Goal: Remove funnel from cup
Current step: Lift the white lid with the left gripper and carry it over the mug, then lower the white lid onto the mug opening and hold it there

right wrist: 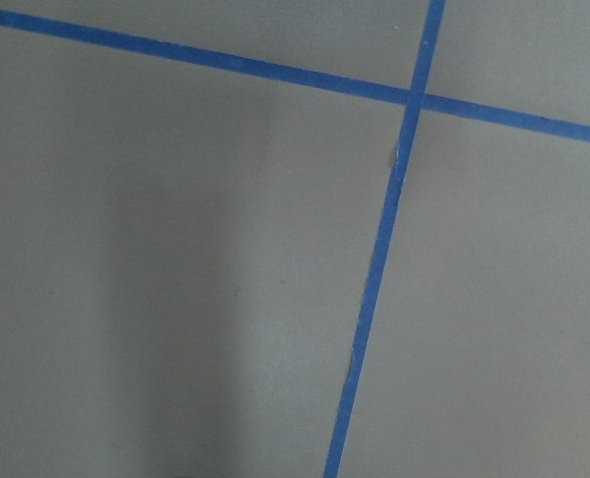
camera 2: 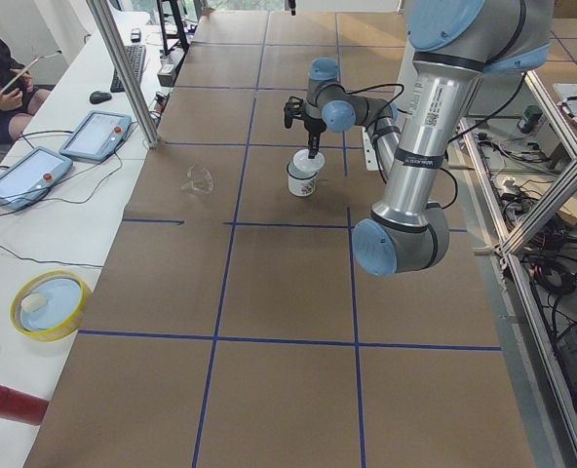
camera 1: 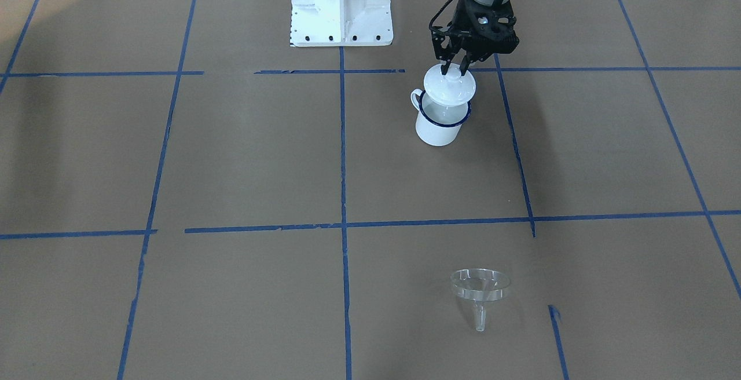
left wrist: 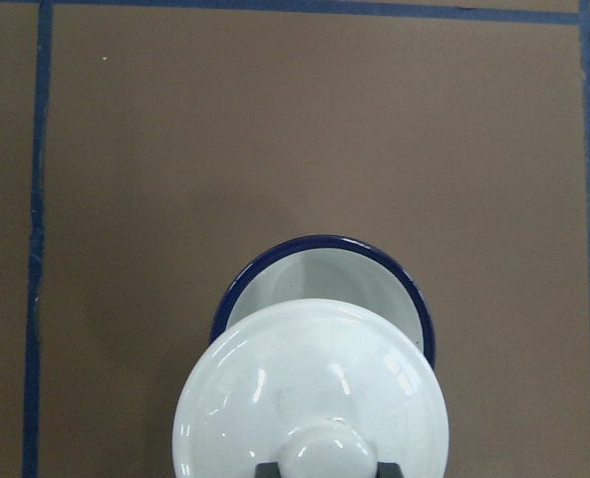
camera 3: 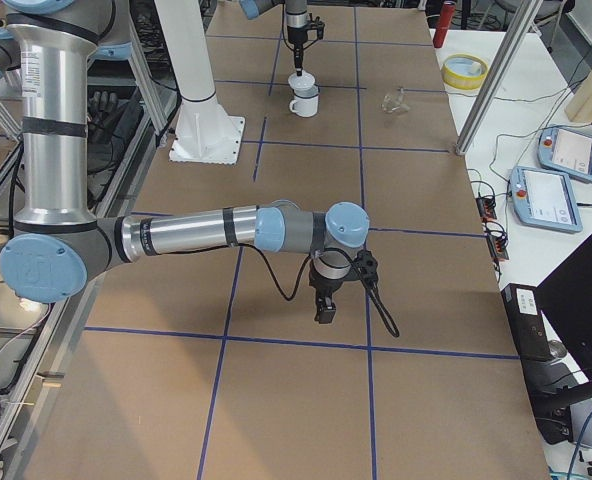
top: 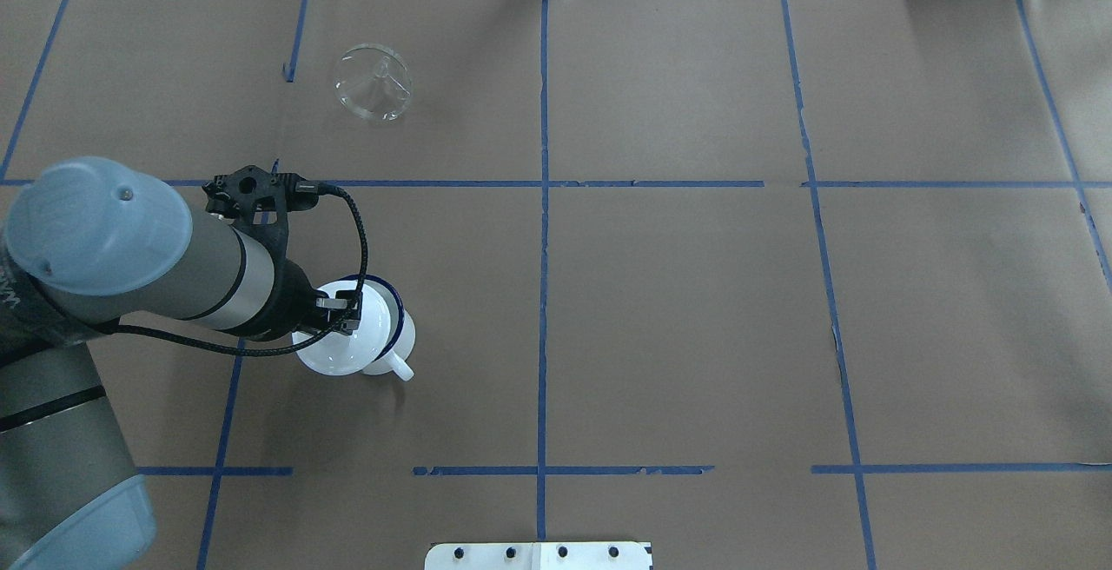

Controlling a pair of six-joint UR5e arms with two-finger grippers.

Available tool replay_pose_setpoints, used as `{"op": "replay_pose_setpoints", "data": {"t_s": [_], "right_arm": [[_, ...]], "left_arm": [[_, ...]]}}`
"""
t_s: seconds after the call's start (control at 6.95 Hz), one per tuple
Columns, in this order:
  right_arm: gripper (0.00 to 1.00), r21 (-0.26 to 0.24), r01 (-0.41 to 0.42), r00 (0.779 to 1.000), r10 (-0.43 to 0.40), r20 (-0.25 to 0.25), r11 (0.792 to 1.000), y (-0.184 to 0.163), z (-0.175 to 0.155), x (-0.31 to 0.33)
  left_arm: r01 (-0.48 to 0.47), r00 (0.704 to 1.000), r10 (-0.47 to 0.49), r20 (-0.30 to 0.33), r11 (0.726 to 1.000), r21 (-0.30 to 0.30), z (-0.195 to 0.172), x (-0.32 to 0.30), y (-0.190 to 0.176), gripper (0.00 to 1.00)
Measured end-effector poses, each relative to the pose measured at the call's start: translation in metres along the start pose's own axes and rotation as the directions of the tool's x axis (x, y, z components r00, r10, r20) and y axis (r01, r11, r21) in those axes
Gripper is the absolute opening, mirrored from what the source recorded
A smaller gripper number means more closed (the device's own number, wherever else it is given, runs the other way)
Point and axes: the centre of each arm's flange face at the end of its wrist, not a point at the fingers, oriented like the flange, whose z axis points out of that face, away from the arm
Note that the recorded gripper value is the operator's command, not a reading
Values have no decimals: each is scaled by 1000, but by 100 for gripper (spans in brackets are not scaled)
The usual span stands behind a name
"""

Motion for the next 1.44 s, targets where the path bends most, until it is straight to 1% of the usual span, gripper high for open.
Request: {"op": "replay_pose_setpoints", "data": {"t_s": [0.58,1.44], "right_arm": [[100,0,0,1000,0,0,1000,0,0,0],[100,0,0,1000,0,0,1000,0,0,0]], "left_arm": [[18,999,-18,32,1000,-2,18,2,-20,0],[20,999,-20,30,1000,0,20,6,-24,0]]}}
